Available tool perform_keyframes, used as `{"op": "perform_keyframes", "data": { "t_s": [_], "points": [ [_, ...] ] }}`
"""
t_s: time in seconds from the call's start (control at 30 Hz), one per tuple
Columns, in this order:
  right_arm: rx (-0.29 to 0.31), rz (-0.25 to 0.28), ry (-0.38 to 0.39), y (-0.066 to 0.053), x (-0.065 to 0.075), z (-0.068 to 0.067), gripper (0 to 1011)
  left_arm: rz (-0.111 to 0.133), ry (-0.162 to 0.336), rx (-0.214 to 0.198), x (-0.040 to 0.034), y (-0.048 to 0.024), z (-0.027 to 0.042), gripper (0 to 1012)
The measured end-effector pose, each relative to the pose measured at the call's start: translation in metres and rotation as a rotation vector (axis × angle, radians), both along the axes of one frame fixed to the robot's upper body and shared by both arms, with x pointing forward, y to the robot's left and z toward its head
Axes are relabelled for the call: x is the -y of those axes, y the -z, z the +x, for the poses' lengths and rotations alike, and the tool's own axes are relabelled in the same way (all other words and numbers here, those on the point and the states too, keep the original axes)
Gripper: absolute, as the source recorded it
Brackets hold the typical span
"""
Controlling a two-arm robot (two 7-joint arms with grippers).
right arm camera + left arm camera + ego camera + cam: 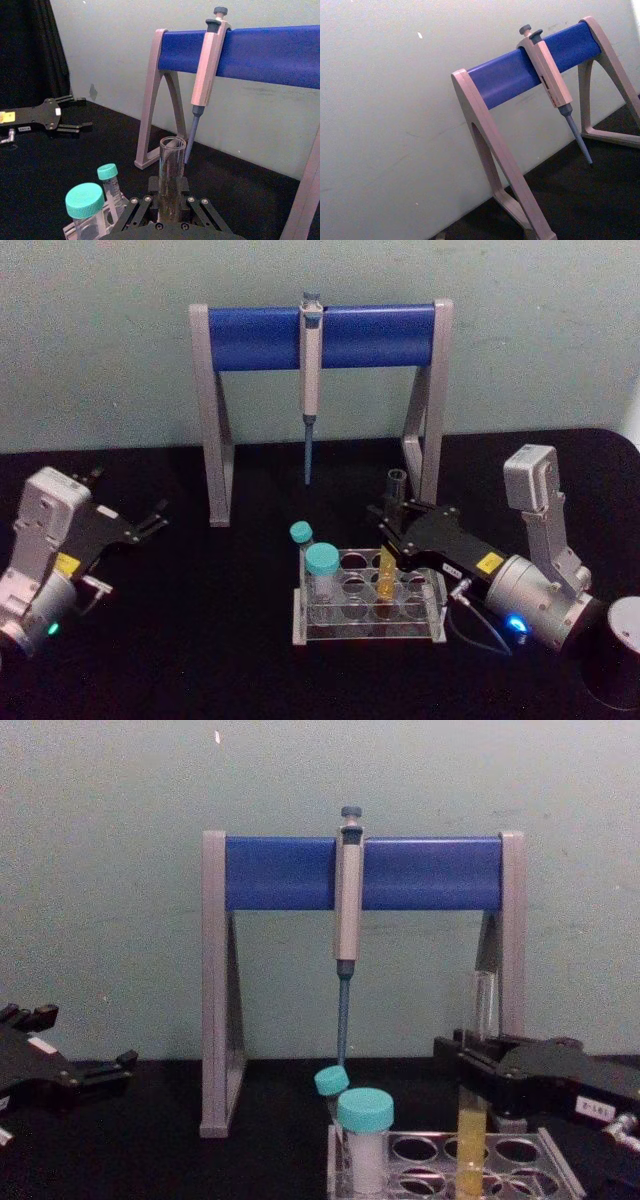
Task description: Pick up the test tube from the test tube rack, shake it, then place it back into the test tube rack.
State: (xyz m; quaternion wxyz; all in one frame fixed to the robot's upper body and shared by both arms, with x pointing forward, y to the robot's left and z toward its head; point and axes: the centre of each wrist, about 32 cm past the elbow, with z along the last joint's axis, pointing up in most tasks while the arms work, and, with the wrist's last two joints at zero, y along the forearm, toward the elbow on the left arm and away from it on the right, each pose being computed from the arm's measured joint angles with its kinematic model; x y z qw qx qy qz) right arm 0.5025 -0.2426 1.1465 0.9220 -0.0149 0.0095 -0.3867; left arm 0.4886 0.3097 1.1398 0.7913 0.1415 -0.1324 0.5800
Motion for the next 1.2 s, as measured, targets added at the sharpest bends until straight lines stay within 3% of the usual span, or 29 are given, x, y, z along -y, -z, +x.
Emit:
{"op": "perform_keyframes", "data": {
  "t_s": [0.97,1.2],
  "points": [
    [-0.007,-0.009,0.002,0.0011,-0.0012,0.0017,227,0.000,0.000,0.000,0.0000,0.0000,0.0000,1010],
    [-0.006,-0.008,0.002,0.0011,-0.0010,0.0017,406,0.000,0.000,0.000,0.0000,0.0000,0.0000,1010]
  ]
}}
